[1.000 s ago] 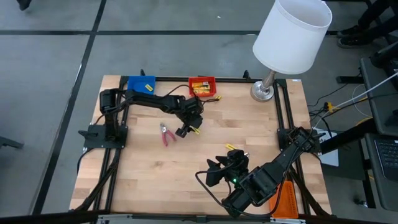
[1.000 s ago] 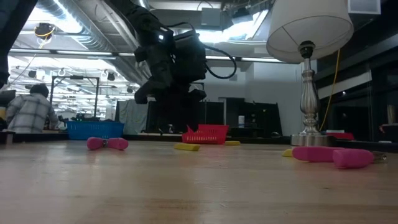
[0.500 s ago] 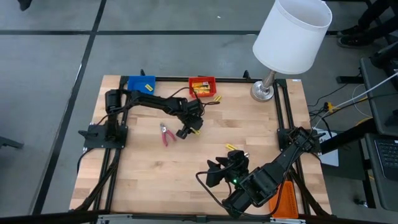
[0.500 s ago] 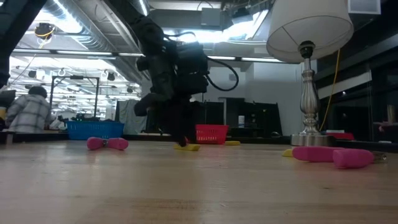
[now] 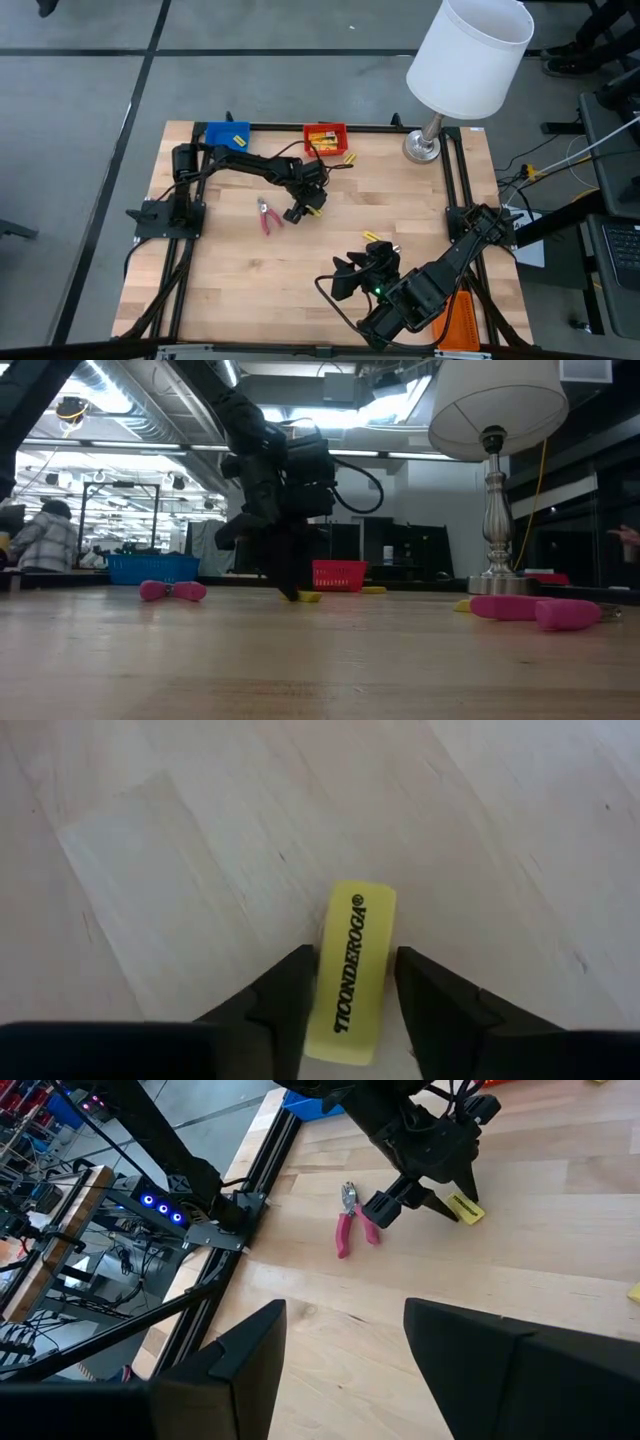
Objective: Pick & Place School Supplies
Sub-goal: Put the yellow eraser into the blue bin
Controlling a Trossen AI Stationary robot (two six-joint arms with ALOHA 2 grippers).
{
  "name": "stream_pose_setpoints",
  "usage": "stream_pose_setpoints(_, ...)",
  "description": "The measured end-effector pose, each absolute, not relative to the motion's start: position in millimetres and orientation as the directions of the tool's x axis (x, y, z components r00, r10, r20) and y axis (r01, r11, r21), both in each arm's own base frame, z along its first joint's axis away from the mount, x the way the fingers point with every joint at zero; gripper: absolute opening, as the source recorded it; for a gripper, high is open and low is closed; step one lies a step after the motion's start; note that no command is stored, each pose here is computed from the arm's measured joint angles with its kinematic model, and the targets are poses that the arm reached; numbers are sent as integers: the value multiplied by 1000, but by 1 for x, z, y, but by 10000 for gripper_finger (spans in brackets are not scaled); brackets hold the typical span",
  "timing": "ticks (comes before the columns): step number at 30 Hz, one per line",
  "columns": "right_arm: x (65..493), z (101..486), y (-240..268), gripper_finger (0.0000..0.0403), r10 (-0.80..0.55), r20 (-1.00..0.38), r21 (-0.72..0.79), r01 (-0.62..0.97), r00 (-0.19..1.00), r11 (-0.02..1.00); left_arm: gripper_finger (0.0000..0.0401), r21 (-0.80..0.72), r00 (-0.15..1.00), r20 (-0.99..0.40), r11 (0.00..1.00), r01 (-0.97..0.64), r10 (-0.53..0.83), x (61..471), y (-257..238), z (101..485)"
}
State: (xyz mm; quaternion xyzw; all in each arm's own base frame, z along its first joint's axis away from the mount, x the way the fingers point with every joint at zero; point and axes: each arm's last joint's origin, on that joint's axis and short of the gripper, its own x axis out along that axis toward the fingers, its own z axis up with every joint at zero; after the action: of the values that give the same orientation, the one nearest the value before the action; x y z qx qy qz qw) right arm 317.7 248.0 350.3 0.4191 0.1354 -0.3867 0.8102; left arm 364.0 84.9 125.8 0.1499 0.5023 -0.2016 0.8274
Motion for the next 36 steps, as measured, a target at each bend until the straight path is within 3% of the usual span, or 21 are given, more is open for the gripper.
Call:
stream_pose_setpoints(5, 318, 350, 248, 210, -513, -543, 575, 740, 665, 350, 80, 32, 414, -893, 892, 450, -177, 363, 87, 127)
stream_pose_setpoints(8, 318, 350, 248, 210, -514, -541, 576, 739, 665, 350, 64, 3, 427, -888, 925, 379, -172, 362, 91, 129)
stream_pose_setpoints(13, 318, 351, 248, 210, -519, -534, 575, 737, 667, 355, 72, -94, 476, -871, 992, 87, -124, 353, 113, 145)
stream_pose_setpoints(17, 318, 351, 248, 210, -525, -528, 570, 737, 667, 363, 76, -92, 468, -883, 973, -210, 18, 342, 133, 159)
stream_pose_setpoints(21, 317, 351, 248, 210, -533, -516, 560, 735, 670, 382, 64, 3, 402, -885, 868, -497, 234, 321, 159, 181)
stream_pose_setpoints(27, 317, 351, 248, 210, -535, -514, 540, 738, 671, 406, 64, 53, 278, -851, 598, -799, 447, 270, 194, 218)
stream_pose_setpoints(31, 317, 351, 247, 210, -539, -513, 520, 741, 668, 424, 64, 14, 204, -840, 397, -918, 502, 223, 203, 226)
stream_pose_setpoints(36, 315, 351, 246, 210, -555, -504, 501, 748, 662, 436, 63, 16, 147, -843, 297, -955, 518, 176, 202, 220)
